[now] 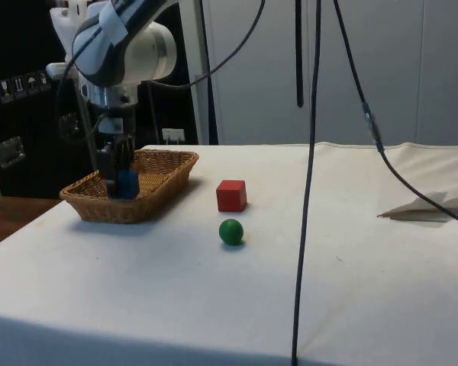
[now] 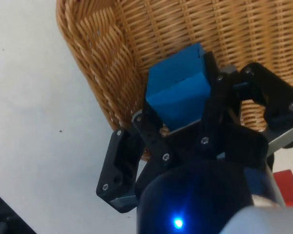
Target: Place all non-red objects into the basket.
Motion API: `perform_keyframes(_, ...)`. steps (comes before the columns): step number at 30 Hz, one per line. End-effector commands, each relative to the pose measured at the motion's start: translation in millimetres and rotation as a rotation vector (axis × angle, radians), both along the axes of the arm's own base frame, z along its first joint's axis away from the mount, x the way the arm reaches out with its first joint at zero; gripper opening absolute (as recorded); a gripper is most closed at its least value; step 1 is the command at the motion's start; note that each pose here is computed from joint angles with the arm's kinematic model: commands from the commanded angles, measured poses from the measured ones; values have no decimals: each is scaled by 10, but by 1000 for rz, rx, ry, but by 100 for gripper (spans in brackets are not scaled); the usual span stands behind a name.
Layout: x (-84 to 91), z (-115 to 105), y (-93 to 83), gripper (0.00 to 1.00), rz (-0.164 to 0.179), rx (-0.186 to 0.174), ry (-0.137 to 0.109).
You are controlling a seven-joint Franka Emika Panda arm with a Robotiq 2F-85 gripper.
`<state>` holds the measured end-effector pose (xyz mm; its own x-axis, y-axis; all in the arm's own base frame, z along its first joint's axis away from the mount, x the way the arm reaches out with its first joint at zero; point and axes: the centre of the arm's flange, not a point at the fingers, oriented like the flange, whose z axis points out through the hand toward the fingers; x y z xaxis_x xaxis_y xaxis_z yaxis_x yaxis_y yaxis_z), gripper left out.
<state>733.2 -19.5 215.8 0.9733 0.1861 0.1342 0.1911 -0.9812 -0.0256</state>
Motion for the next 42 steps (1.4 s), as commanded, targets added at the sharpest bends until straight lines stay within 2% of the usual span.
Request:
perform_keyframes(1,15,-16,2,5,0,7,-3)
perform_keyframes(3,7,-20,6,19,0,0,0)
perform_keyframes(4,18,-37,5,19,-1,6,-3)
perform_keyframes(5,20,-40,7,29,-1,7,-3)
perform_keyframes(6,21,-51,13,48,-1,7,-3)
perform_keyframes(7,21,-51,13,62,-1,7,-3)
perform_keyframes(11,20,-63,11,98,-1,6,-2)
perform_keyframes(19,20,-67,13,100,0,6,-1)
perform_keyframes(22,27,69,4,100,0,1,2)
perform_keyframes(23,32,9,10,100,2,1,-4)
perform_keyframes(24,30,97,9,100,1,1,4)
perform_keyframes(31,-7,322,-8,100,7,-1,17)
perform_keyframes(32,18,276,-6,100,10,7,15)
perform_keyframes(33,-26,373,-11,100,9,-2,20)
perform_keyframes(39,-124,569,-12,100,15,-1,24)
perform_keyframes(40,-101,532,-16,100,18,6,25)
perform_keyframes(42,-184,668,-2,100,18,-2,26)
